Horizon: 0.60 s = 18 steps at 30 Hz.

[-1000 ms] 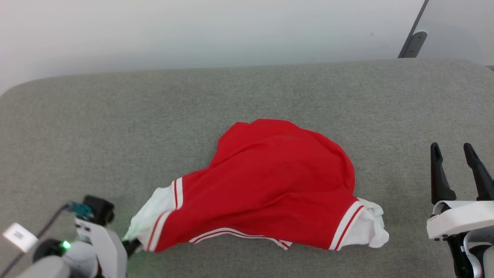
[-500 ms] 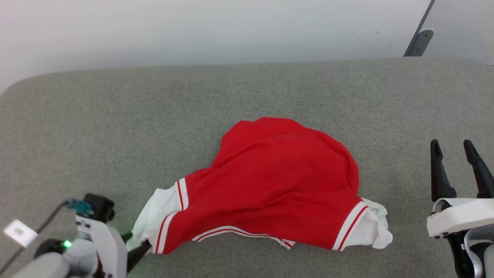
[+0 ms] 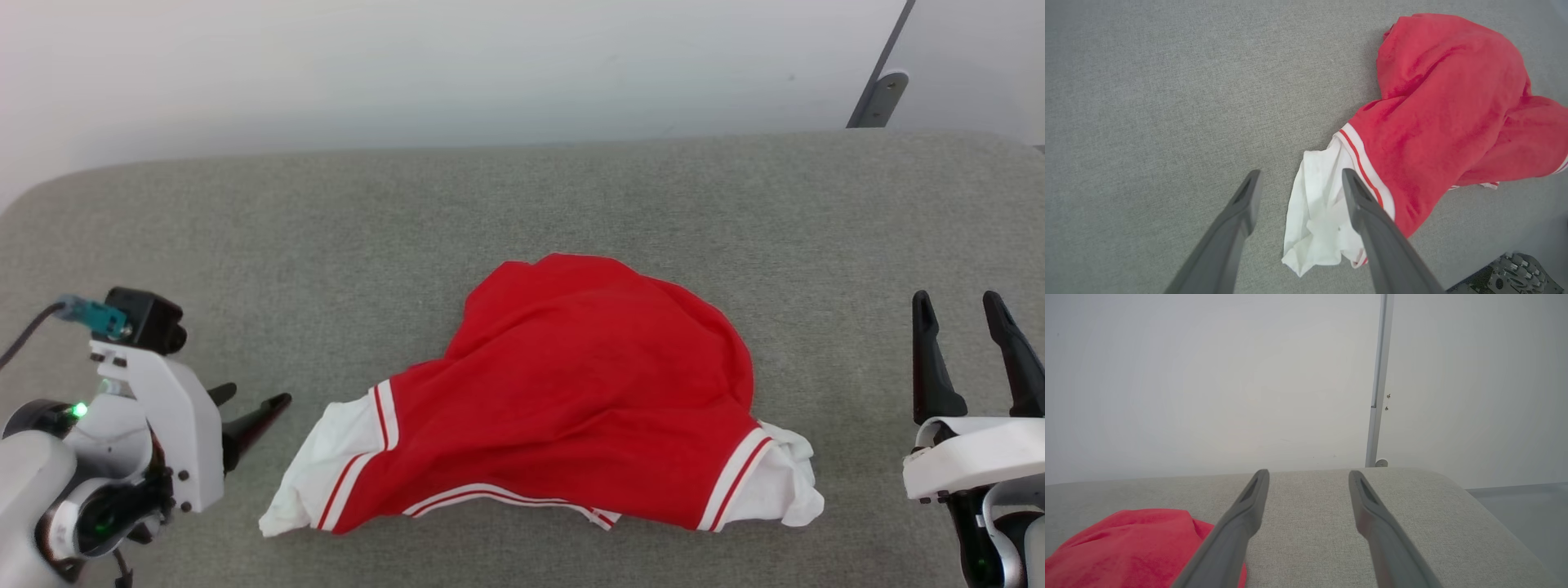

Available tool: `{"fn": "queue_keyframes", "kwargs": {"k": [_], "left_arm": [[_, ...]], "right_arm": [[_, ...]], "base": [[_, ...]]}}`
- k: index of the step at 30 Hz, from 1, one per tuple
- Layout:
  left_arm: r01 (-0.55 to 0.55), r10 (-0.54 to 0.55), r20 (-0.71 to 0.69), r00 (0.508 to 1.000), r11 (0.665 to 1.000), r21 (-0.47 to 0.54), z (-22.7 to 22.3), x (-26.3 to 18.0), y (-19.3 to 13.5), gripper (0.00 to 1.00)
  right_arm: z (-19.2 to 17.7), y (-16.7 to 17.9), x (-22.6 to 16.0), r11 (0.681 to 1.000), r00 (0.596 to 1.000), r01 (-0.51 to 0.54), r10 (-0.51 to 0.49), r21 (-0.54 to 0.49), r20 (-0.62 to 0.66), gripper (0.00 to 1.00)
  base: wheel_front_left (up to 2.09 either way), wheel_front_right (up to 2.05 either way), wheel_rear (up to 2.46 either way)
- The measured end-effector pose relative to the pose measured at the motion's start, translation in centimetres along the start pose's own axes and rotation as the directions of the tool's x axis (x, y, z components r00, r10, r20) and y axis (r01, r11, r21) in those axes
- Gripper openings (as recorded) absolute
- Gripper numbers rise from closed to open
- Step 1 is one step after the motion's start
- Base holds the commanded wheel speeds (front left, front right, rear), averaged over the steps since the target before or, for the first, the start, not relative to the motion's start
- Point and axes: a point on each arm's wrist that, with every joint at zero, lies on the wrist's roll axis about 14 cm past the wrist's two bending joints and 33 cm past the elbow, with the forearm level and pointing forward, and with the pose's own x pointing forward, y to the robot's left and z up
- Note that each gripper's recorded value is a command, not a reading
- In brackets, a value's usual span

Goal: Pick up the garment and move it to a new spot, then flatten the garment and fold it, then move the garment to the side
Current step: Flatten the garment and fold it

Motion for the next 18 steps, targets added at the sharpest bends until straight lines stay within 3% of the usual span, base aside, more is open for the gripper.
{"fn": "queue_keyframes", "kwargs": {"k": [18], "left_arm": [[-0.019,-0.008,-0.329,0.944,0.997,-0.078,-7.5,3.8,-0.1,1.0]], "right_arm": [[0.3,-1.6,-1.1,0.999,0.999,0.039,-0.039,-0.01,-0.006,1.0]], "base": [[0.0,0.0,0.0]]}}
